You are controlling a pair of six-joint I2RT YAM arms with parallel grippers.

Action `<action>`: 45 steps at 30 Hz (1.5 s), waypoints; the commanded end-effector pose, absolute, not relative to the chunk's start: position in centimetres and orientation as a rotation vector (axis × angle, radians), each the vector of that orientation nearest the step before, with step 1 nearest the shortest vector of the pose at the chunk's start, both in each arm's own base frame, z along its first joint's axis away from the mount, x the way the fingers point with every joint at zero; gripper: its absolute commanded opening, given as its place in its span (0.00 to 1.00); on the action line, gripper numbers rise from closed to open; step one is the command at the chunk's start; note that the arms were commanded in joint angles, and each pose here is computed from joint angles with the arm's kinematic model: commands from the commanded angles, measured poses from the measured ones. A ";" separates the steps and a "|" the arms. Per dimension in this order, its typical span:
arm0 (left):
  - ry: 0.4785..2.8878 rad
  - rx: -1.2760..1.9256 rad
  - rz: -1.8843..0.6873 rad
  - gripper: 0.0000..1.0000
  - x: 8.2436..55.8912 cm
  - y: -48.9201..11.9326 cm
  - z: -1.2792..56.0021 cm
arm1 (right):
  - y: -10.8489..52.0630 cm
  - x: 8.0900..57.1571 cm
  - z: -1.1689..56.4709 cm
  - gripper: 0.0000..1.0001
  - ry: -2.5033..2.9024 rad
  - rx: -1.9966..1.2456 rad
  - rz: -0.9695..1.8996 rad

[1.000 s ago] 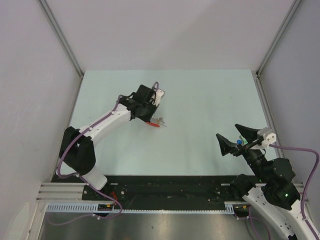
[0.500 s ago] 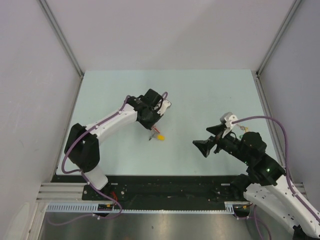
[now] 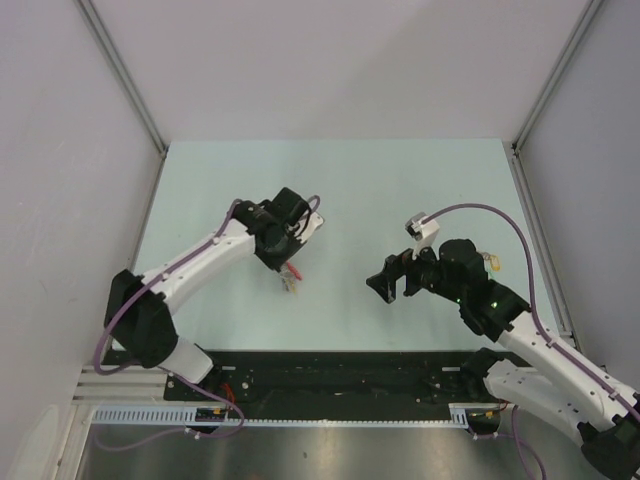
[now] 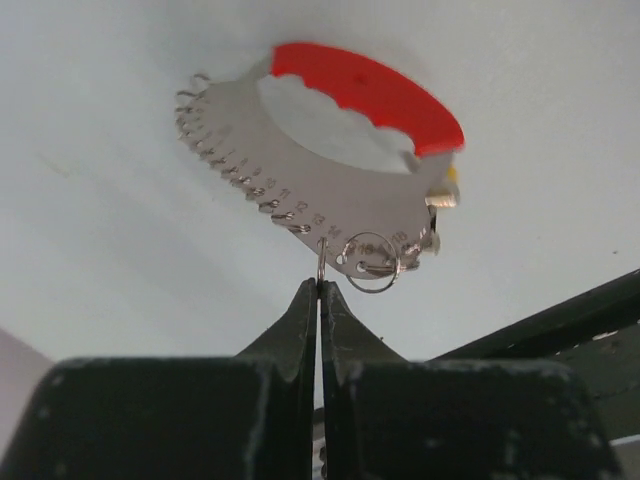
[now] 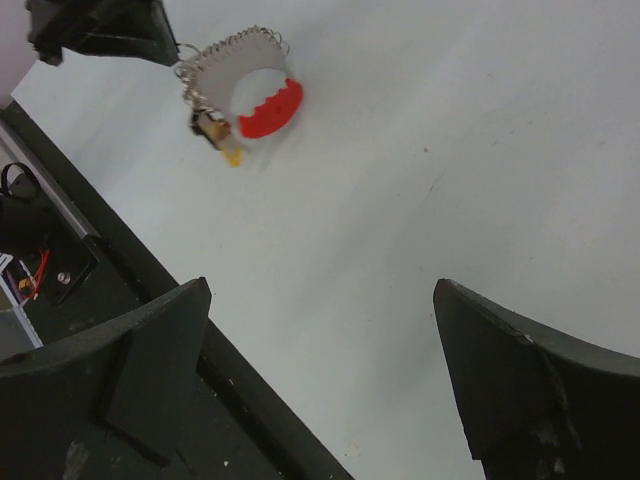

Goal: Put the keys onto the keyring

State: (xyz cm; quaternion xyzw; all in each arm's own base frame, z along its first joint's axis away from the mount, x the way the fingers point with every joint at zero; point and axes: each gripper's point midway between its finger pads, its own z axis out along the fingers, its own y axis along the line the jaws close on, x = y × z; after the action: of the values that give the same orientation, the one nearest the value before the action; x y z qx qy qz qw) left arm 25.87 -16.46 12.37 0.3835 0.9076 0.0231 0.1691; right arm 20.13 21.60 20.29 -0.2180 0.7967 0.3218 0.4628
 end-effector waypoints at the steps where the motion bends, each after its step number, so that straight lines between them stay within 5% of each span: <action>1: 2.523 1.056 0.218 0.00 24.8 -13.0 15.8 | 22.1 20.7 22.9 1.00 1.879 -0.499 0.822; 8: 2.487 1.244 0.075 0.00 26.3 -16.9 15.5 | 20.8 19.9 22.9 1.00 1.878 -0.484 0.794; 23: 2.406 1.792 0.023 0.01 25.7 -29.1 5.5 | 18.3 19.2 22.2 1.00 1.850 -0.374 0.739; 28: 2.390 1.796 0.002 0.08 25.1 -29.6 4.4 | 18.3 19.2 21.8 1.00 1.835 -0.372 0.741; 38: 2.215 1.527 -0.104 0.58 27.0 -30.7 10.9 | 20.2 18.9 21.4 1.00 1.824 -0.522 0.768; 45: 2.168 1.030 -0.157 0.84 29.2 -25.5 19.1 | 22.6 19.6 20.0 0.99 1.878 -0.672 0.775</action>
State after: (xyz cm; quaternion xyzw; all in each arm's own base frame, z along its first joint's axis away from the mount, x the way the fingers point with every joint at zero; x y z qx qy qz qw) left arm 27.27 -27.81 12.58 0.5043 0.8265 -0.0362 0.2477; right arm 18.99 20.73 18.14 -0.2304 0.7940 0.3072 0.4712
